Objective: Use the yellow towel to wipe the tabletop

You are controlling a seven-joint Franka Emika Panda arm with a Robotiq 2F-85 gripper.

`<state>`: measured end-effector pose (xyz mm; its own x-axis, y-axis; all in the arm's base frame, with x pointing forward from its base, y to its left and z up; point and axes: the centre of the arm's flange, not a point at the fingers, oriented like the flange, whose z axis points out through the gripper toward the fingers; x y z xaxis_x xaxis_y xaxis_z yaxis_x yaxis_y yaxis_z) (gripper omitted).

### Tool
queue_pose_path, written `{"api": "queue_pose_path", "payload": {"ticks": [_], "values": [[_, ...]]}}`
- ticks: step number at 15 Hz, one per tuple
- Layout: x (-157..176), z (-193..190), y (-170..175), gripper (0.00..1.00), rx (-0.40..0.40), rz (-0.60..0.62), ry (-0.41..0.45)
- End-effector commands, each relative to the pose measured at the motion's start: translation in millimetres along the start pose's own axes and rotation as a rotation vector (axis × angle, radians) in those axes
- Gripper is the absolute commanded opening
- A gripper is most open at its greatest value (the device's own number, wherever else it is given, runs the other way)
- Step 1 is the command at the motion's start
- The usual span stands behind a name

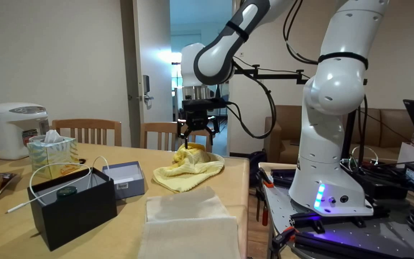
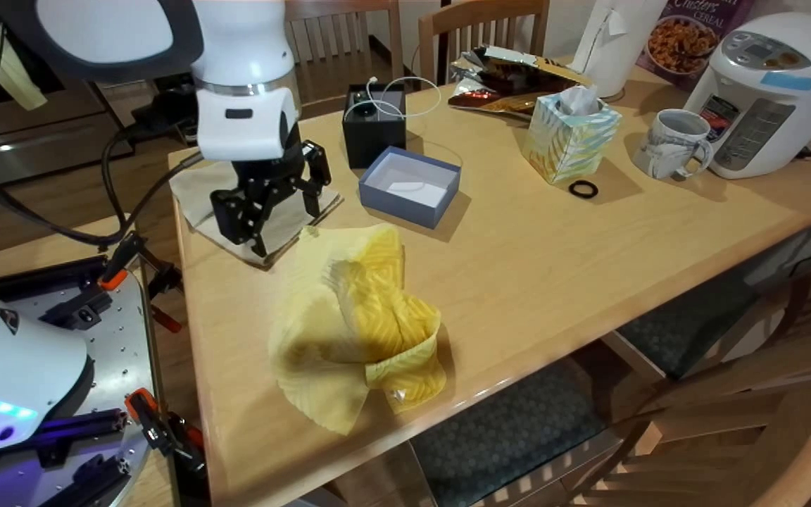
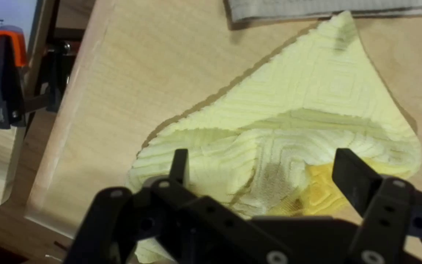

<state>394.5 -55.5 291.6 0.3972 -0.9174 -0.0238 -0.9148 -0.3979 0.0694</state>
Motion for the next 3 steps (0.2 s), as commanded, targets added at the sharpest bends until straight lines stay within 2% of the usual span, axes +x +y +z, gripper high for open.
{"api": "queue_pose_path", "payload": {"ticks": [1, 2, 3], "values": [[-1.9, -0.6, 2.9, 1.00, -0.065, -0.183, 0.034], [-0.5, 0.1, 2.3, 1.00, -0.072, -0.233, 0.042], [-1.8, 1.9, 1.7, 1.00, -0.046, -0.137, 0.029]]}}
